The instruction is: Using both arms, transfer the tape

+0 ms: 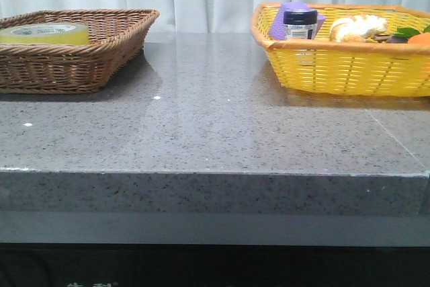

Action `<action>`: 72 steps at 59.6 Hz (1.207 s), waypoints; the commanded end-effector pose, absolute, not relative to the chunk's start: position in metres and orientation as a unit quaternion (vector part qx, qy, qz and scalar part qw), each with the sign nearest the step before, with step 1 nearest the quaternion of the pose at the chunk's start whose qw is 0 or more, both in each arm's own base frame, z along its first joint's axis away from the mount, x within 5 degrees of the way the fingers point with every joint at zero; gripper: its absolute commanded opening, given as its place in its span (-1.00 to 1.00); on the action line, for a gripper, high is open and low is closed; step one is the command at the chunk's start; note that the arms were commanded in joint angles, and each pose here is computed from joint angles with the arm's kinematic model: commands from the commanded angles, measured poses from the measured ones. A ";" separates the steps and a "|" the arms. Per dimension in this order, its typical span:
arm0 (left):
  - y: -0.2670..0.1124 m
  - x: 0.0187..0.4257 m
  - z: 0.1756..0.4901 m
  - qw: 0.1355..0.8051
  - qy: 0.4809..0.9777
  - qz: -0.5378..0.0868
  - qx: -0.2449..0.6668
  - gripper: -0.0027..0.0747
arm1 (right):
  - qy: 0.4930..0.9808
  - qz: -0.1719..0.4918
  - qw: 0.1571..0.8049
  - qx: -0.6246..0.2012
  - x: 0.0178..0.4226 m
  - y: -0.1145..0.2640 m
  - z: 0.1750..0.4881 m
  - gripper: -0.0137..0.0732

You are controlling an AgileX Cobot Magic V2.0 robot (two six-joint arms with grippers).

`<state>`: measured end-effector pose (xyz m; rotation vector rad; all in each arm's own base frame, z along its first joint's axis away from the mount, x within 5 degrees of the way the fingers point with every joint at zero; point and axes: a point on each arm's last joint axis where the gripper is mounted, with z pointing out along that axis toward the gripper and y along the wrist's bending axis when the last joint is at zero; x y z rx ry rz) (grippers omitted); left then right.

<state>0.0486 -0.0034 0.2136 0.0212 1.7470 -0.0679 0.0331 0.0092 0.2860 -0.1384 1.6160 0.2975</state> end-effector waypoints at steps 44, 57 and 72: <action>-0.003 0.056 0.192 0.706 0.708 -0.030 0.002 -0.98 | 0.687 0.136 0.712 -0.059 0.033 0.009 0.301 -0.89; -0.003 0.056 0.192 0.706 0.708 -0.030 0.002 -0.98 | 0.687 0.136 0.712 -0.059 0.033 0.009 0.301 -0.89; -0.003 0.056 0.192 0.706 0.708 -0.030 0.002 -0.98 | 0.685 0.120 0.716 -0.068 0.037 0.009 0.293 -0.89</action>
